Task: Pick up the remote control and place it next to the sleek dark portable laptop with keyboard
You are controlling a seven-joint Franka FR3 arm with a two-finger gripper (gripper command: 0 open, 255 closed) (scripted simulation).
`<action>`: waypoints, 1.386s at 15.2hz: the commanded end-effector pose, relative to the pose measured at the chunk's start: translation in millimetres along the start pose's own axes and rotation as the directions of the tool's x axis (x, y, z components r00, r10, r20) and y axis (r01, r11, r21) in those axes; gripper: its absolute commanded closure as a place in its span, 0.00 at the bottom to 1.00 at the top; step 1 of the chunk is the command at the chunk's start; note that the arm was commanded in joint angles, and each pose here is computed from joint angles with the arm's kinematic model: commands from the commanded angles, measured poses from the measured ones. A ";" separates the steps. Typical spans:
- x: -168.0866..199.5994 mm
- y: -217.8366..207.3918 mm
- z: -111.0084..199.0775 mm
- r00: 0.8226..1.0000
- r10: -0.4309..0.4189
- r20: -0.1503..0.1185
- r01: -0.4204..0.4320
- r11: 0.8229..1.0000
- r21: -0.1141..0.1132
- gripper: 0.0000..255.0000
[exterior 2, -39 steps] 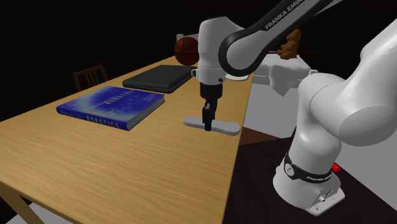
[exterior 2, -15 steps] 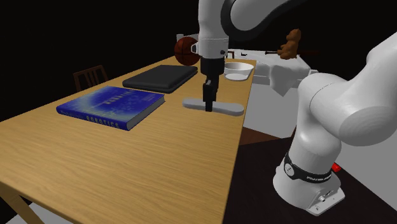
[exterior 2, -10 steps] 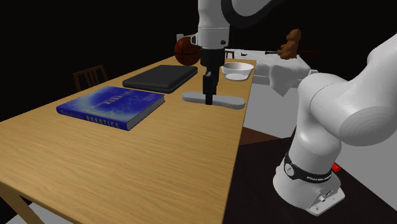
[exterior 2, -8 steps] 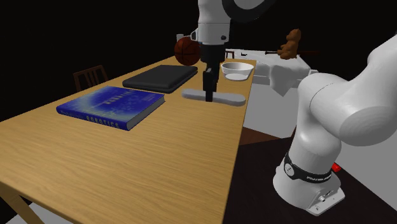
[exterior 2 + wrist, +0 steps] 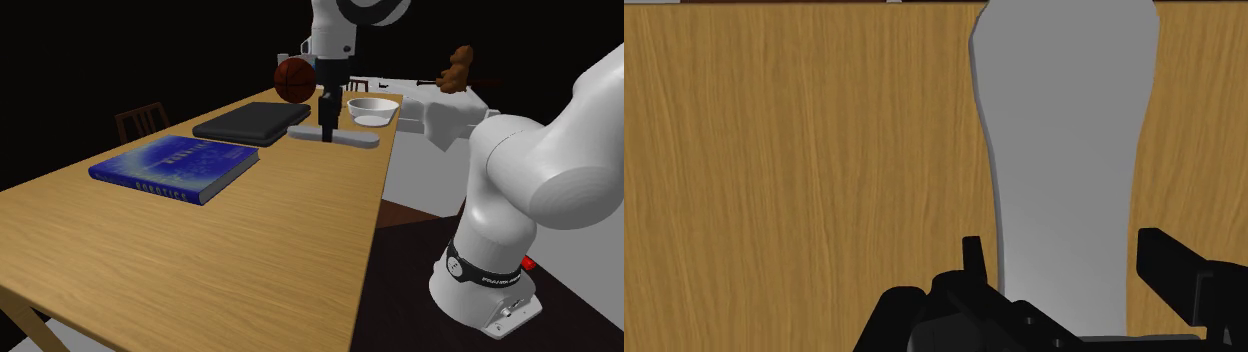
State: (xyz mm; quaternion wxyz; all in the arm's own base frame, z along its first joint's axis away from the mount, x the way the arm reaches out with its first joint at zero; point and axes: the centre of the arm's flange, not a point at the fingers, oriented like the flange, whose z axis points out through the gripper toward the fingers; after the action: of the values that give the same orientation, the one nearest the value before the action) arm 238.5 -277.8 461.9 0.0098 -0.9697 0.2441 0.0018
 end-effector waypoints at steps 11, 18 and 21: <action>39.3 152.6 -4.3 1.000 -0.001 0.000 0.001 1.000 -0.001 1.00; 62.7 242.0 -6.7 1.000 -0.001 0.000 0.001 1.000 -0.001 1.00; 68.2 262.8 3.3 1.000 -0.001 0.000 0.001 1.000 -0.001 1.00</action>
State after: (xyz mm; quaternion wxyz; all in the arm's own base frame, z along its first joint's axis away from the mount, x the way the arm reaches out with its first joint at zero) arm 174.1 -537.1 457.2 0.0097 -0.9696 0.2445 0.0024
